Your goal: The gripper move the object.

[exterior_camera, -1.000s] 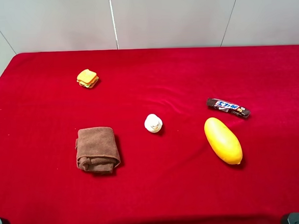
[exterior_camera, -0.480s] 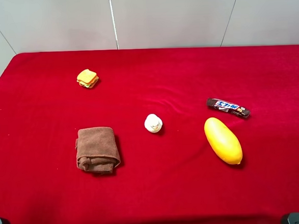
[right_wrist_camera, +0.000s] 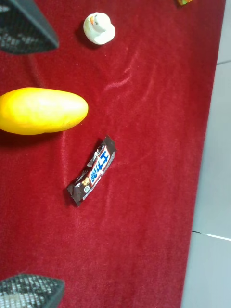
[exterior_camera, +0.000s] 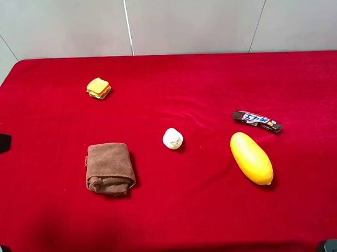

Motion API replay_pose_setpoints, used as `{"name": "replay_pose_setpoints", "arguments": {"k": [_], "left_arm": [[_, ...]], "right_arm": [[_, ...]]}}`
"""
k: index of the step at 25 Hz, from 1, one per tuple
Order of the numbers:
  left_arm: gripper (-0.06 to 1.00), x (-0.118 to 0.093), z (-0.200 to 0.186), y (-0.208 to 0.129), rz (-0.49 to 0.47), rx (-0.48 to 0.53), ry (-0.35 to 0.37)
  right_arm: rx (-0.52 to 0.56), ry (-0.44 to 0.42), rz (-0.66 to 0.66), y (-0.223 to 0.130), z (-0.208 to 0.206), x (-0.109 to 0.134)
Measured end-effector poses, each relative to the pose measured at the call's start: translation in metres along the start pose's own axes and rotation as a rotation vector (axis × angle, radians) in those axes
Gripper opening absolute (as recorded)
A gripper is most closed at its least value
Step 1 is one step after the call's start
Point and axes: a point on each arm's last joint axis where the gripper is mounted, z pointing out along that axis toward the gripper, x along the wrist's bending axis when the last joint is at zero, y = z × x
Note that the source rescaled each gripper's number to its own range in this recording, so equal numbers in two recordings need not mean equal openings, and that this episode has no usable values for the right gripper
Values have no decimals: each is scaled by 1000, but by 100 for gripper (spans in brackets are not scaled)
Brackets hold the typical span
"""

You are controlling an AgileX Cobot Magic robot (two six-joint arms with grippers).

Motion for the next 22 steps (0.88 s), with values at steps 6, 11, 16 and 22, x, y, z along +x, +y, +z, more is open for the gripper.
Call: {"name": "replay_pose_setpoints", "arguments": {"k": [6,11,16,22], "left_arm": [[100,4,11,3,-26,69,-19],[100,4,12,4,-35,77,-27],[100,4,12,4,-36,77,-27],[100,4,12,4,-31,79,-22]], "right_arm": [[0,0,0,0,0,0],[0,0,0,0,0,0],[0,0,0,0,0,0],[0,0,0,0,0,0]]}}
